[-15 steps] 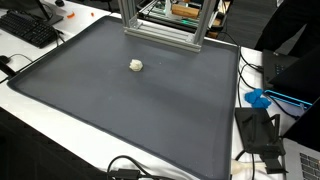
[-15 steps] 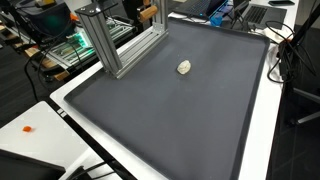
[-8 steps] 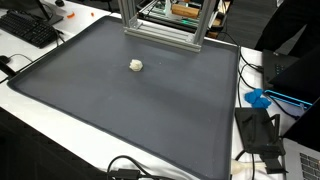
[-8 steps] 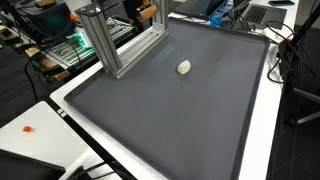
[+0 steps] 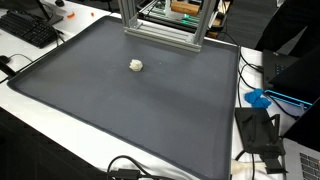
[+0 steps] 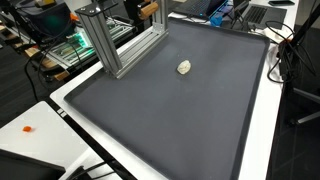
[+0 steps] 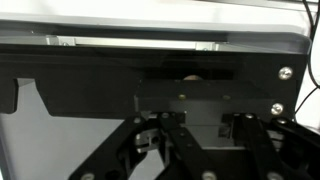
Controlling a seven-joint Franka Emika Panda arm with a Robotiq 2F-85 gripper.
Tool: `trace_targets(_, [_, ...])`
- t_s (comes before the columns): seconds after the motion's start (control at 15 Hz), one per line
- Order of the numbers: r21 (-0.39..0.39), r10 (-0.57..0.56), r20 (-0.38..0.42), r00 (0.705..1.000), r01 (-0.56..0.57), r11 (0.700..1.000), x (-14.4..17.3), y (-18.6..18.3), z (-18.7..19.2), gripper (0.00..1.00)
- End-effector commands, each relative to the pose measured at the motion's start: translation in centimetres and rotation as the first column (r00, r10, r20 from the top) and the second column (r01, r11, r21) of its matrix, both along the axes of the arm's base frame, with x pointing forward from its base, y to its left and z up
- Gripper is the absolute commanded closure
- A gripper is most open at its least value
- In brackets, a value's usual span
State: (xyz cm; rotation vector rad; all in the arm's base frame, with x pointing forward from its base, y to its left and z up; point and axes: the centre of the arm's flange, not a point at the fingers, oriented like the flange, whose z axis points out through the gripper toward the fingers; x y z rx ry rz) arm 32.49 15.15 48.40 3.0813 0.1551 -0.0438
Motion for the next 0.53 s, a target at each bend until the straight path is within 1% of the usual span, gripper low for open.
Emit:
trace_targets(0.0, [-0.020,0.022,0.019,1.000,-0.021,1.000,1.6,-0.8,2.4,0.78])
trace_targets(0.27, [-0.030,0.059,0.068,0.996,-0.057,0.998,3.5,-0.5,3.9,0.78])
trace_targets(0.47, [-0.040,0.106,0.097,0.990,-0.103,0.994,5.4,-0.3,4.2,0.78])
